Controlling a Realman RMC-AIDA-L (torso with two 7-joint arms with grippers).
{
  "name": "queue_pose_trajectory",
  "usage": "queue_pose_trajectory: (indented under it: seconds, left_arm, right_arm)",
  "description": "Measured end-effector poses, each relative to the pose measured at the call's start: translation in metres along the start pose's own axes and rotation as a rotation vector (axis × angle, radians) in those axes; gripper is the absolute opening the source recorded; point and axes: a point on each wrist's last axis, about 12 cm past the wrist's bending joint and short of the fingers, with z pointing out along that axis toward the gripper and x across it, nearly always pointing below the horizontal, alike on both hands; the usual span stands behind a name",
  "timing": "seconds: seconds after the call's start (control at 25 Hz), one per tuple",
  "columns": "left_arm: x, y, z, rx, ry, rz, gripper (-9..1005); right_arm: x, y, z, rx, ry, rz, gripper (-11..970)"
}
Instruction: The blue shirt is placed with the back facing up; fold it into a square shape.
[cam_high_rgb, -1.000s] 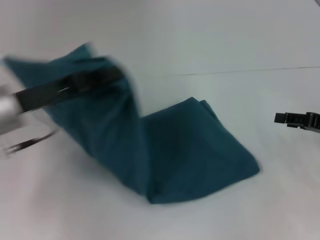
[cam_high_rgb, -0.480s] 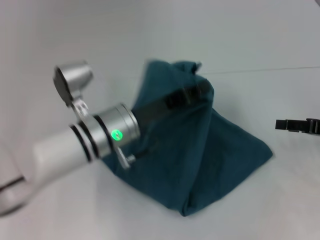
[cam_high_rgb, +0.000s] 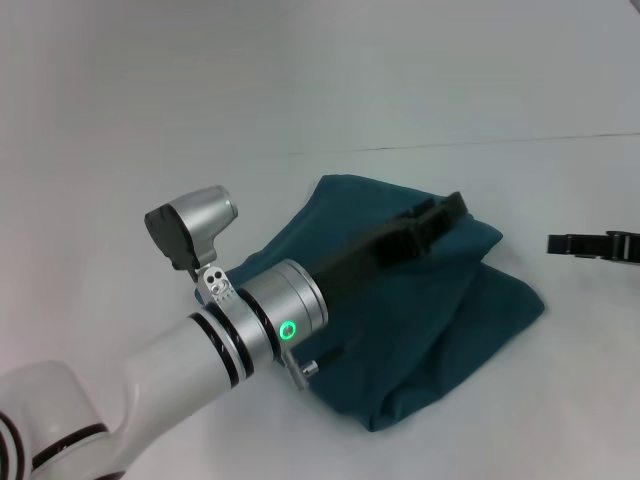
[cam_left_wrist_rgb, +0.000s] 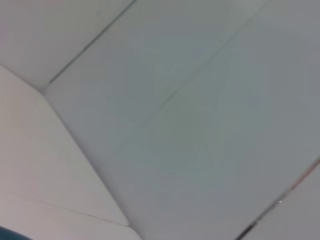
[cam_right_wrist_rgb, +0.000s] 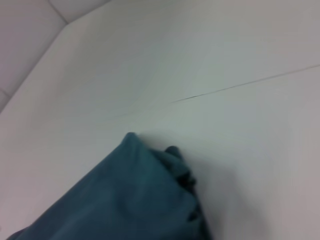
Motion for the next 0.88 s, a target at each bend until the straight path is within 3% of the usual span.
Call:
queue_pose_trajectory:
  seconds: [0.36, 0.56, 0.68, 0.88]
  left_arm:
    - [-0.008, 0.002, -0.028, 0.141, -0.024, 0.053, 447]
    - [-0.014, 0.007, -0.058, 0.213, -0.021, 0.076, 680]
    - [-0.018, 0.013, -0.081, 0.237, -0.013, 0.100, 878]
    - [-0.025, 0.025, -0.129, 0.231, 0.060, 0.143, 877]
  right_arm:
    - [-0.001, -0.012, -0.014, 0.037, -0.012, 0.057, 636]
    - [-0.006, -0.005, -0.010, 0.008, 0.017, 0.087, 635]
    - [-0.010, 0.001, -0.004, -0.009, 0.031, 0.087, 634]
    - [-0.017, 0.013, 0.013, -0.026, 0.027, 0.082, 632]
